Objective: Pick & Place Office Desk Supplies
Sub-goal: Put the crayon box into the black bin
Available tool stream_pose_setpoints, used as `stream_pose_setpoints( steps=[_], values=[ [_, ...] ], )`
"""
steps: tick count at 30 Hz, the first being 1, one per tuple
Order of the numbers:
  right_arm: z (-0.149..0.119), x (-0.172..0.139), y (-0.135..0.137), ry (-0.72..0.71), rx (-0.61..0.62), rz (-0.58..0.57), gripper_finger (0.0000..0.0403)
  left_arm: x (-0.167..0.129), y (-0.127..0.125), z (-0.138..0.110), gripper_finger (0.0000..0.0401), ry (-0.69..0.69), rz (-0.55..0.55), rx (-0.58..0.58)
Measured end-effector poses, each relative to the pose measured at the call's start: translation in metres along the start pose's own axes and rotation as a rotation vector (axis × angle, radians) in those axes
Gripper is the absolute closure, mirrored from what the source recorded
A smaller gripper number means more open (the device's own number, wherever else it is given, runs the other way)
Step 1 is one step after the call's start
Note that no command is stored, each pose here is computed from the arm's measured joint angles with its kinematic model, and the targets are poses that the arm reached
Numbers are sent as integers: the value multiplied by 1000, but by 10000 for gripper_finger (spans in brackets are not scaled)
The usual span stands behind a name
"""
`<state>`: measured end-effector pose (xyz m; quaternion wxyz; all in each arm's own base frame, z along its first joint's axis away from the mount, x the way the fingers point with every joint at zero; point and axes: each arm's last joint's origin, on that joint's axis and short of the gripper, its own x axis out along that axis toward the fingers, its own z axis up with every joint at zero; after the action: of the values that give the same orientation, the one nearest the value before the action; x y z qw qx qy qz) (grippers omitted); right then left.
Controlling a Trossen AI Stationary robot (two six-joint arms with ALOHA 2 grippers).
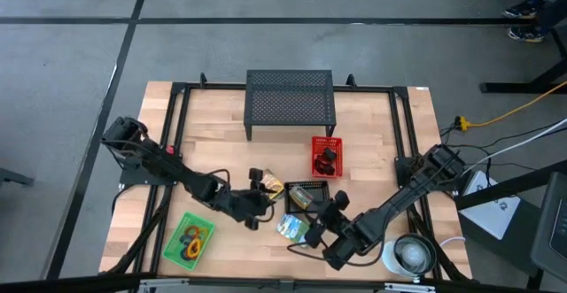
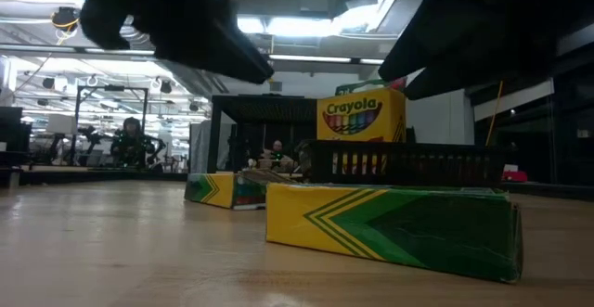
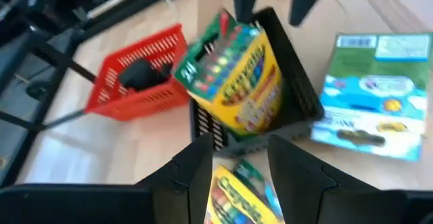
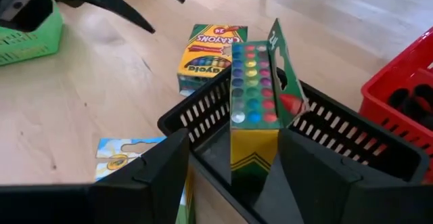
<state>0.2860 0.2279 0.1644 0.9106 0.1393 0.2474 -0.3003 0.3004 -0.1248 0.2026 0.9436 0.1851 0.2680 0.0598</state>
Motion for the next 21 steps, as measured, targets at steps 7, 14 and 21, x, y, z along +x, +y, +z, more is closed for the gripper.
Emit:
stream_pose_setpoints(
  steps=[7,14,21],
  values=[
    [-5,5,0,40,23,-3,174,3,-3,-22,260,-18,-38,-73],
    [-3,12,-1,35,37,-21,174,4,-4,-34,260,-27,-60,-109],
    [2,23,-4,41,42,-49,174,4,-5,-36,260,-6,-82,-84]
  ],
)
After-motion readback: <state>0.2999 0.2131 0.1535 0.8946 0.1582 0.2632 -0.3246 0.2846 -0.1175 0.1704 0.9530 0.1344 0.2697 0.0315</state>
